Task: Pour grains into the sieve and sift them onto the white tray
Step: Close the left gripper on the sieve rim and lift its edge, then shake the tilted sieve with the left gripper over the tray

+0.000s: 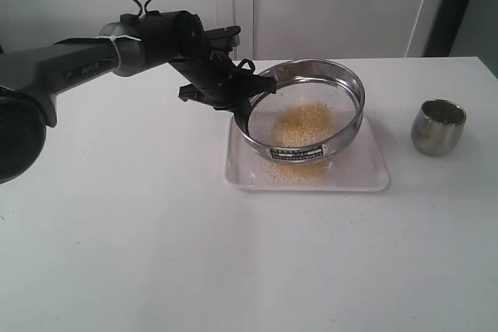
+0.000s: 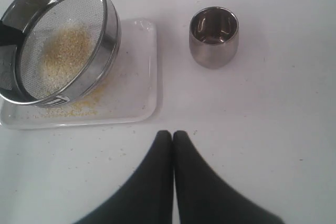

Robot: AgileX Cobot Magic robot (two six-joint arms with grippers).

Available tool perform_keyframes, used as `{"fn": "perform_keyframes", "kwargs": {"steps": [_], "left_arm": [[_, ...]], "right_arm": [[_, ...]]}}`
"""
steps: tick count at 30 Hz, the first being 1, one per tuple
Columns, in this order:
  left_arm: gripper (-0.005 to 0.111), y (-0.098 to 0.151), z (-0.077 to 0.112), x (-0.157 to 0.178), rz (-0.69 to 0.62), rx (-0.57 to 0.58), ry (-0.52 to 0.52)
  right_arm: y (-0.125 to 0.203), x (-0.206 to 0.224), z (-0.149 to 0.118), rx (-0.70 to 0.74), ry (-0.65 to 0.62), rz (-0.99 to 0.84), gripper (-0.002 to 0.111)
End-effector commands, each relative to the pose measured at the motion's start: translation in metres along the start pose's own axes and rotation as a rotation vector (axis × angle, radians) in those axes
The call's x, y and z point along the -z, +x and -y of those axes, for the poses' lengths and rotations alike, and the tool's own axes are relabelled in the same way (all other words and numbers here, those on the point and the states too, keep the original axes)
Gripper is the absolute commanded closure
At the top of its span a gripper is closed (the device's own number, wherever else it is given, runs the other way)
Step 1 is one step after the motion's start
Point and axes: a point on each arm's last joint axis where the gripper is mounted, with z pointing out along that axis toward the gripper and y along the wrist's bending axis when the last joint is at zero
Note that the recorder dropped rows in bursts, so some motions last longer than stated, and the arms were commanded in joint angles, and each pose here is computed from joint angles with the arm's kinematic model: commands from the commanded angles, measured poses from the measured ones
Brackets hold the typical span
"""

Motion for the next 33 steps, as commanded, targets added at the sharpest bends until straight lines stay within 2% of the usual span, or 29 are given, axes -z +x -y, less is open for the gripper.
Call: {"fn": "perform_keyframes", "kwargs": {"steps": [1,4,6,7,9,11,12,14,15,16,17,18,21,22,23,25,26,27,28,29,31,32,33], "left_arm": [[0.107,-0.004,0.007,0.006,0.02,0.027,0.027],[0.107,-0.005,0.004,0.007,0.023,-0.008,0.01],[0.107,-0.005,0.004,0.005,0.023,0.092,0.038],[0.107,-0.004,0.01,0.003,0.019,0.123,0.085],[0.107,-0.004,0.017,0.002,0.042,0.039,0.102],[0.107,-0.005,0.013,0.003,0.047,-0.052,0.078],[0.107,-0.006,0.003,0.004,0.025,-0.002,0.056],[0.107,-0.007,-0.004,0.007,0.002,0.121,0.063],[0.107,-0.005,0.003,0.006,0.005,0.096,0.08],[0.107,-0.003,0.014,0.004,0.017,0.01,0.091],[0.107,-0.002,0.018,0.003,0.033,-0.087,0.076],[0.107,-0.004,0.013,0.002,0.054,-0.123,0.017],[0.107,-0.009,-0.004,0.004,0.057,0.138,-0.007],[0.107,-0.008,-0.001,0.005,0.041,0.158,0.014],[0.107,-0.005,0.009,0.005,0.035,0.092,0.045],[0.107,0.0,0.025,0.0,0.059,-0.167,0.027],[0.107,0.0,0.019,-0.003,0.064,-0.154,-0.013],[0.107,-0.003,0.002,-0.003,0.058,0.026,-0.076],[0.107,-0.001,-0.002,-0.003,0.037,0.11,-0.08],[0.107,0.0,0.0,-0.003,0.015,0.121,-0.059],[0.107,0.002,0.02,0.0,0.027,-0.098,-0.019],[0.107,0.001,0.026,0.001,0.062,-0.186,-0.042],[0.107,-0.002,0.024,0.002,0.088,-0.172,-0.084]], "right_arm": [[-0.001,0.001,0.001,0.003,0.005,0.016,0.108],[-0.001,0.001,0.001,0.003,0.005,0.016,0.108],[-0.001,0.001,0.001,0.003,0.005,0.016,0.108],[-0.001,0.001,0.001,0.003,0.005,0.016,0.108],[-0.001,0.001,0.001,0.003,0.005,0.016,0.108],[-0.001,0.001,0.001,0.003,0.005,0.018,0.108],[-0.001,0.001,0.001,0.003,0.005,0.018,0.108],[-0.001,0.001,0.001,0.003,0.005,0.018,0.108],[-0.001,0.001,0.001,0.003,0.005,0.018,0.108],[-0.001,0.001,0.001,0.003,0.005,0.018,0.108],[-0.001,0.001,0.001,0.003,0.005,0.016,0.108],[-0.001,0.001,0.001,0.003,0.005,0.016,0.108],[-0.001,0.001,0.001,0.003,0.005,0.016,0.108],[-0.001,0.001,0.001,0.003,0.005,0.016,0.108],[-0.001,0.001,0.001,0.003,0.005,0.016,0.108],[-0.001,0.001,0.001,0.003,0.005,0.016,0.108],[-0.001,0.001,0.001,0.003,0.005,0.016,0.108],[-0.001,0.001,0.001,0.003,0.005,0.016,0.108],[-0.001,0.001,0.001,0.003,0.005,0.016,0.108],[-0.001,0.001,0.001,0.003,0.005,0.016,0.108],[-0.001,0.001,0.001,0.003,0.005,0.016,0.108],[-0.001,0.001,0.001,0.003,0.005,0.016,0.108],[-0.001,0.001,0.001,0.003,0.005,0.016,0.108]]}}
